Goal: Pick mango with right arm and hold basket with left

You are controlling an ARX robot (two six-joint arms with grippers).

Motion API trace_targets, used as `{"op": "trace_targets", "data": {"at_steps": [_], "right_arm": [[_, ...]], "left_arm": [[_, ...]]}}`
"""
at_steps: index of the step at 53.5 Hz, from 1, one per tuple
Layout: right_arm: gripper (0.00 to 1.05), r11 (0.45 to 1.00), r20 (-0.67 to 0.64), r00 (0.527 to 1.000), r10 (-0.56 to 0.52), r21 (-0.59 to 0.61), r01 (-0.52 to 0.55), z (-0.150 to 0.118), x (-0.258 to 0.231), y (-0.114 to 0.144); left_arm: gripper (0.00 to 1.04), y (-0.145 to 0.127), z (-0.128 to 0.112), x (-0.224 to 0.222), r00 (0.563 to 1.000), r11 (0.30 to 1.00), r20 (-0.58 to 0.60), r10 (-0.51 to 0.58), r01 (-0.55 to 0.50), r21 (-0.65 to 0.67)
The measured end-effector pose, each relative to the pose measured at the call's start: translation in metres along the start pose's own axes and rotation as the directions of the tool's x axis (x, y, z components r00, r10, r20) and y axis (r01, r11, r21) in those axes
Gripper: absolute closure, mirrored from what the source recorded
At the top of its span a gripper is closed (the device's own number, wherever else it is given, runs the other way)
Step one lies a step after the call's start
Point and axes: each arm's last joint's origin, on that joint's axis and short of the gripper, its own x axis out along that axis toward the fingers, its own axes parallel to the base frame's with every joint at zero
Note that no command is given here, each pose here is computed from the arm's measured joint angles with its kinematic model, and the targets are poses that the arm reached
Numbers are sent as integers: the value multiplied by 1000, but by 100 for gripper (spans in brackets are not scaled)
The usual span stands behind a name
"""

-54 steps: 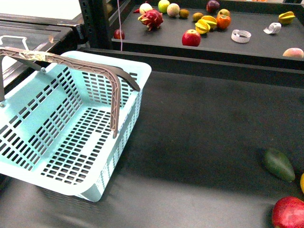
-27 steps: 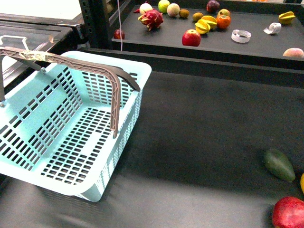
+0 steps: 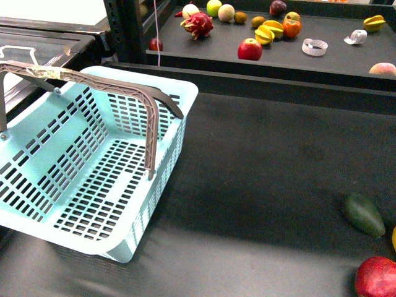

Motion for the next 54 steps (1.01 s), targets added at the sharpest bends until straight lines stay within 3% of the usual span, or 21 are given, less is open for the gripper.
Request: {"op": "trace_targets", "data": {"at_steps": [10,28,50,54], "right_arm": [[8,1000,0,1000,0,0,0,0,0,0],[8,1000,0,1000,0,0,0,0,0,0],[8,1000,0,1000,0,0,0,0,0,0],[8,1000,0,1000,0,0,0,0,0,0]], "left_arm": [[8,-31,-14,42,991,994,-115,-65,54,-92],[8,-81,-38,100,968,981,-210,-136,101,-167],[9,-100,-54,141,957,969,-244,-160,104,-225],[23,-101,-55,144,956,968,-245,-163,107,-227]]}}
